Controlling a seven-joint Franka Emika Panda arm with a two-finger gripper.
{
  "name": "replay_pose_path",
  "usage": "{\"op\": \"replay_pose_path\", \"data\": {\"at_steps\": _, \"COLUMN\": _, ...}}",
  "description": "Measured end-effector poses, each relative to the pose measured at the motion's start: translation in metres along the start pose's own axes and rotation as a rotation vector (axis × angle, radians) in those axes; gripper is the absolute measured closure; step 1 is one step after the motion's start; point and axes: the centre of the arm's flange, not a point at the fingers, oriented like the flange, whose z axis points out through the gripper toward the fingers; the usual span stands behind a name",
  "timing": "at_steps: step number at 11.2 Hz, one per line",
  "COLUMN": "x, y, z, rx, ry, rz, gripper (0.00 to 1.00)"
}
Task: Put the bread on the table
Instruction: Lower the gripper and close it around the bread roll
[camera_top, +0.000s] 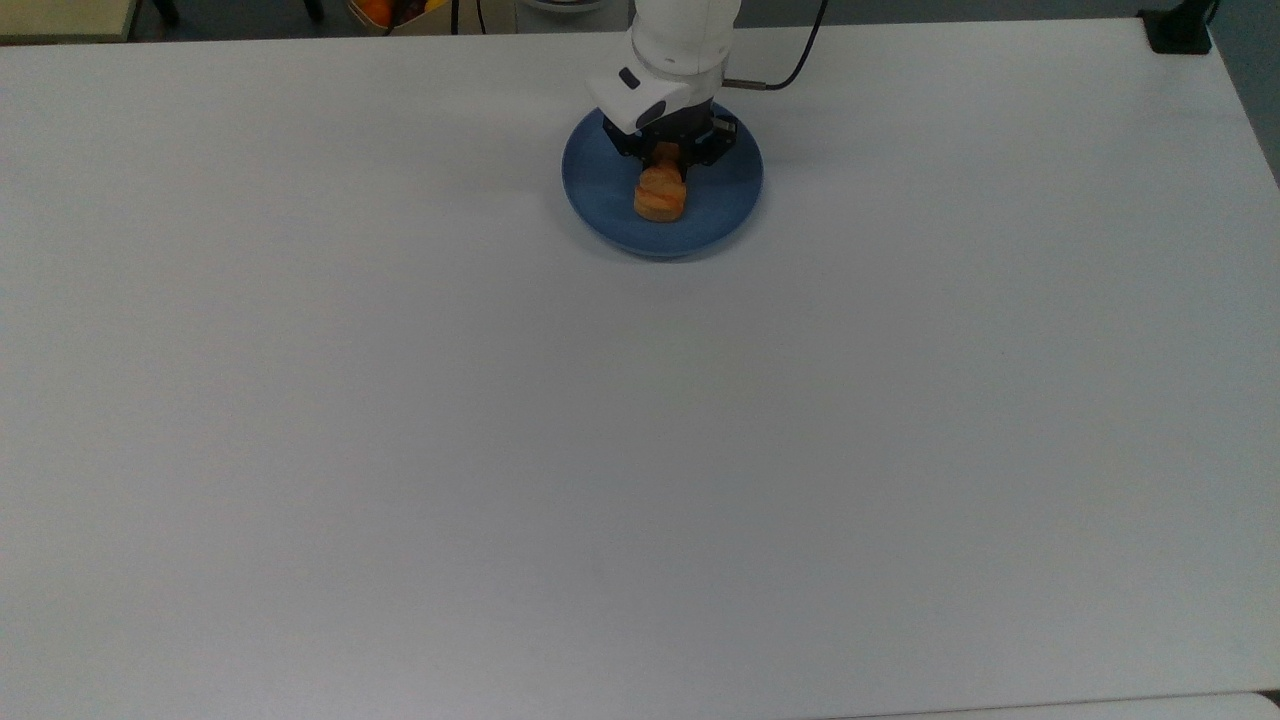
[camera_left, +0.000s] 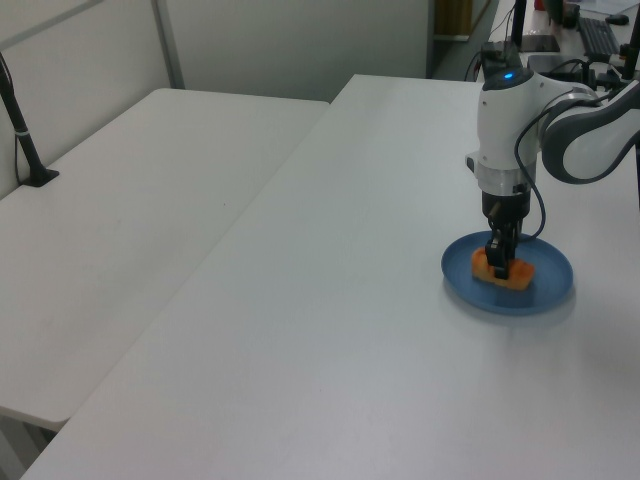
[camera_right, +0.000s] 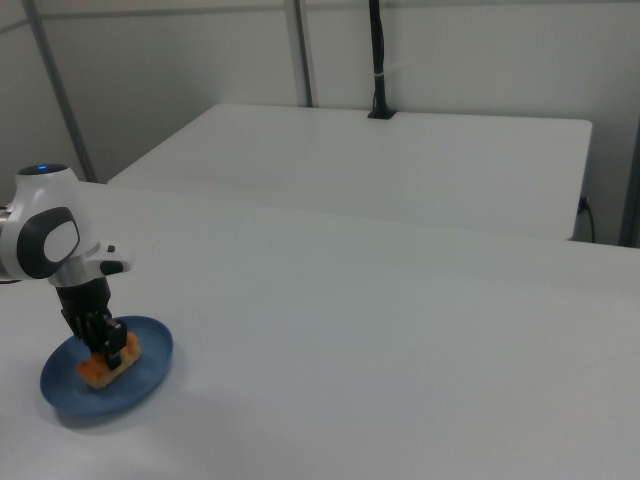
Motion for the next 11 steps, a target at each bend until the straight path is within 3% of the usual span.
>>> {"op": "replay_pose_path", "data": {"at_steps": 3, "x": 0.0, "y": -0.001, "z": -0.002, "rx": 0.001, "ry": 0.003, "rz": 0.015, "gripper": 0.87}}
{"op": "replay_pose_path", "data": {"at_steps": 8, "x": -0.001, "y": -0.001, "z": -0.01, "rx": -0.003, "ry": 0.003, "rz": 0.016, "gripper": 0.89}}
{"op": "replay_pose_path", "data": {"at_steps": 11, "x": 0.0, "y": 0.0, "z": -0.064, "rx": -0.022, "ry": -0.012, "rz": 0.02, "gripper": 0.89}}
